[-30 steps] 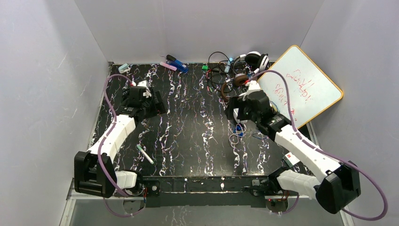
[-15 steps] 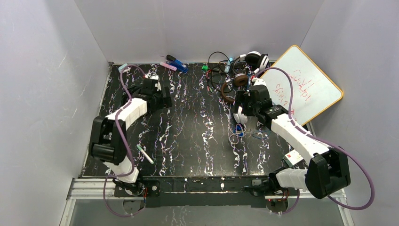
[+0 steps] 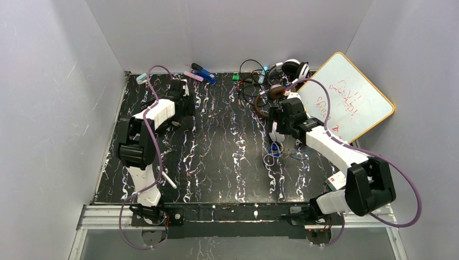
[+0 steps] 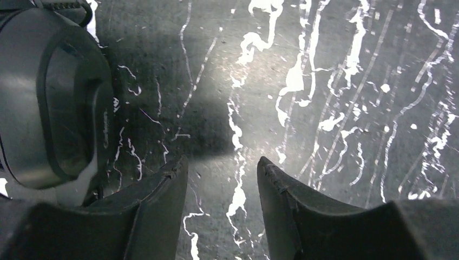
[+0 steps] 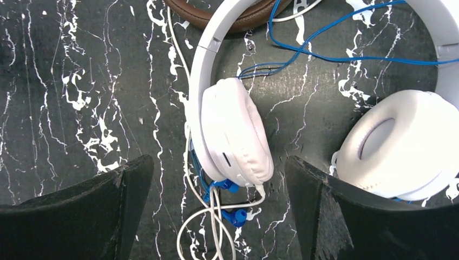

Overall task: Wrap the headphones
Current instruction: Place the headphones at the corner of the board.

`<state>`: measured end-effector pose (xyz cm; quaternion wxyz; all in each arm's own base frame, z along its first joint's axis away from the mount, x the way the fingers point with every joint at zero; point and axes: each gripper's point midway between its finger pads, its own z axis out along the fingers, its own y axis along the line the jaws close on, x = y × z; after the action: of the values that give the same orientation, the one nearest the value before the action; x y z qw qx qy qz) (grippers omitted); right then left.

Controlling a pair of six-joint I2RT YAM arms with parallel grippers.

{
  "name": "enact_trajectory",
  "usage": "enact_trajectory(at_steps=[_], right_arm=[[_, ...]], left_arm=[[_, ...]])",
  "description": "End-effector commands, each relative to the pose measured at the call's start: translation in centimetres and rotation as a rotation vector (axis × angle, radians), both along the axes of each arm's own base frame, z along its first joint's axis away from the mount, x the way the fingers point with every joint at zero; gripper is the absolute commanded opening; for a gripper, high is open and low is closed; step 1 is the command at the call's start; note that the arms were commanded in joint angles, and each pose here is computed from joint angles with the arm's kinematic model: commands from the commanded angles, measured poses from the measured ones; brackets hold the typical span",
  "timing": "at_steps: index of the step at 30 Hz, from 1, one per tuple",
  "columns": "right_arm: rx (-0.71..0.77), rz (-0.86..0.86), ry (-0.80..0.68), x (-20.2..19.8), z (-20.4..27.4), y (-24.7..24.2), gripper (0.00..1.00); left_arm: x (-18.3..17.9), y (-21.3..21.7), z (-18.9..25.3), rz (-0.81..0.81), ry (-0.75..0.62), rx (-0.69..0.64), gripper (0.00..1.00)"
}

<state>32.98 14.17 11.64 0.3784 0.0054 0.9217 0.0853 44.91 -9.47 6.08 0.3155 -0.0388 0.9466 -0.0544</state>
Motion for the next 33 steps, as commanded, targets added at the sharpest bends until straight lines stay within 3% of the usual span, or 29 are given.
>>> enact_trajectory(at_steps=[1, 7, 14, 19, 24, 26, 29, 33], right_arm=[[0.015, 0.029, -0.053, 2.3, 1.9, 1.2, 0.99], [0.011, 0.046, -0.039, 2.5, 1.6, 1.5, 0.99], [-0.015, 0.081, 0.005, 2.8, 0.1, 1.9, 0.99], [-0.008, 0.125, 0.065, 3.0, -1.2, 3.0, 0.99], [-0.104, 0.074, 0.123, 3.2, -2.8, 1.5, 0.98], [-0.155, 0.046, 0.142, 3.1, -3.7, 0.6, 0.94], [-0.184, 0.037, 0.162, 2.8, -4.7, 0.2, 0.8], [-0.155, 0.067, 0.176, 2.5, -5.0, 0.9, 0.59]], left_arm=[[0.2, 2.5, -1.2, 0.063, 0.083, 0.025, 0.48], [-0.4, 5.3, -3.7, 0.152, 0.176, 0.05, 0.48], [-0.7, 9.7, -2.5, 0.302, 0.145, 0.053, 0.48], [-0.5, 4.8, -0.2, 0.2, 0.084, -0.155, 0.5], [-2.3, 0.7, 4.1, 0.1, 0.035, -0.201, 0.63], [-3.5, 0.4, 5.5, 0.093, 0.033, -0.221, 0.7], [-5.7, 1.4, 6.9, 0.123, 0.023, -0.191, 0.94], [-7.4, 3.5, 8.9, 0.179, -0.033, -0.114, 0.98]])
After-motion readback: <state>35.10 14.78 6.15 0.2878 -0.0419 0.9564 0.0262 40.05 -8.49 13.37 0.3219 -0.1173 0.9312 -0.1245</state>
